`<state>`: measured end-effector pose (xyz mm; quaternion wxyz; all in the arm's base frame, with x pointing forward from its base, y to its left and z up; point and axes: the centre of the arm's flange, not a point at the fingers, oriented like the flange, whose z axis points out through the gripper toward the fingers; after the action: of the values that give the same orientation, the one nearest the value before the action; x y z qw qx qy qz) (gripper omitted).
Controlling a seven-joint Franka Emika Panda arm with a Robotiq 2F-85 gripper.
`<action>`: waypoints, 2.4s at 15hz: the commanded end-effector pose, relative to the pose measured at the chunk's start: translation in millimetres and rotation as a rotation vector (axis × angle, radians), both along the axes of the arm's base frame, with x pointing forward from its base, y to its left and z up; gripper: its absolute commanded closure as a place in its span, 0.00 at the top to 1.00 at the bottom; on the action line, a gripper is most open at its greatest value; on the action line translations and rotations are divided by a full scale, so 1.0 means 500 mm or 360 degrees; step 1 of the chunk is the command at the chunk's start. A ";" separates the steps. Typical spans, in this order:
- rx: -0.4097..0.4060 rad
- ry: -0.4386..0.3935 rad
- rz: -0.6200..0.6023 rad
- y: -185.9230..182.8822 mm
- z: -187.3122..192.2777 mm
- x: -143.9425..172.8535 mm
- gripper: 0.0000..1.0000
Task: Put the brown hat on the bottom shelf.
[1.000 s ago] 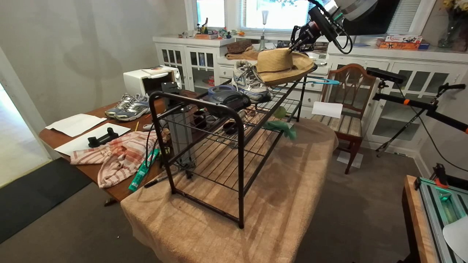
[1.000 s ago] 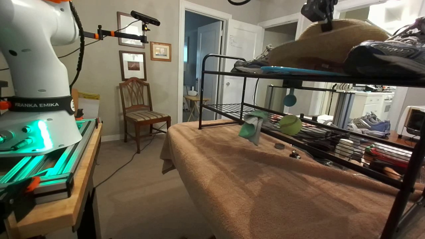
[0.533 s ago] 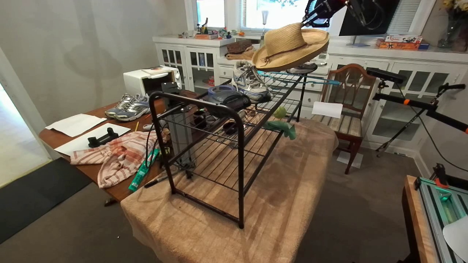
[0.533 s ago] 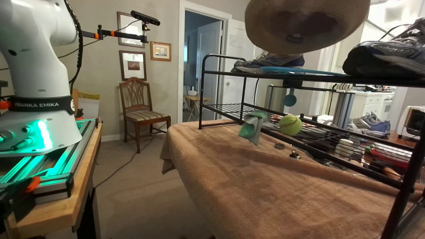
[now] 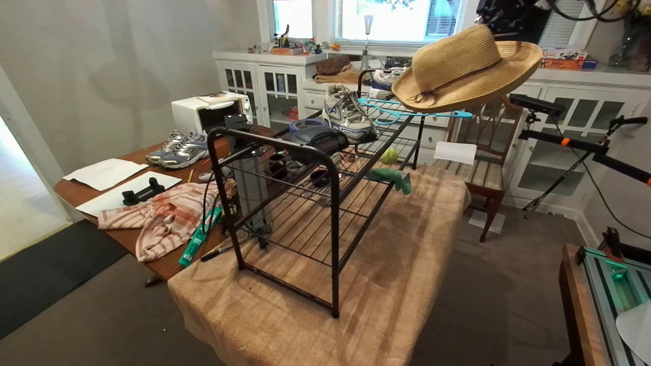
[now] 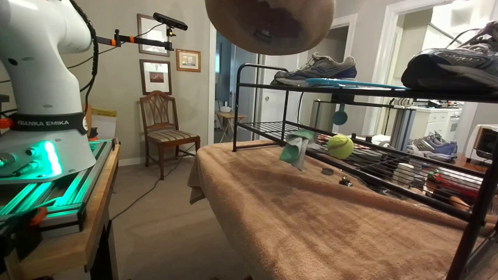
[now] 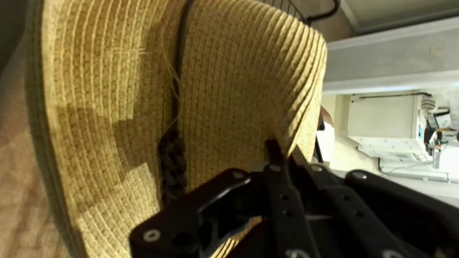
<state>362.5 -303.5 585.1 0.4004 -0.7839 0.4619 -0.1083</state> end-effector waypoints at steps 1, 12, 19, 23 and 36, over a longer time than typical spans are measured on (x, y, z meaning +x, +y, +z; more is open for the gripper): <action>0.0105 0.0114 0.0252 0.042 -0.020 -0.093 0.02; -0.0112 0.0261 0.0757 0.053 -0.282 -0.029 0.02; -0.0238 0.0137 0.0891 0.118 -0.432 0.076 0.02; -0.0260 0.0003 0.0811 0.143 -0.458 0.098 0.02; -0.0022 -0.0328 0.0490 0.174 -0.509 0.135 0.02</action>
<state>423.5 -227.6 347.2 0.4365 -0.8471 0.2840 -0.1063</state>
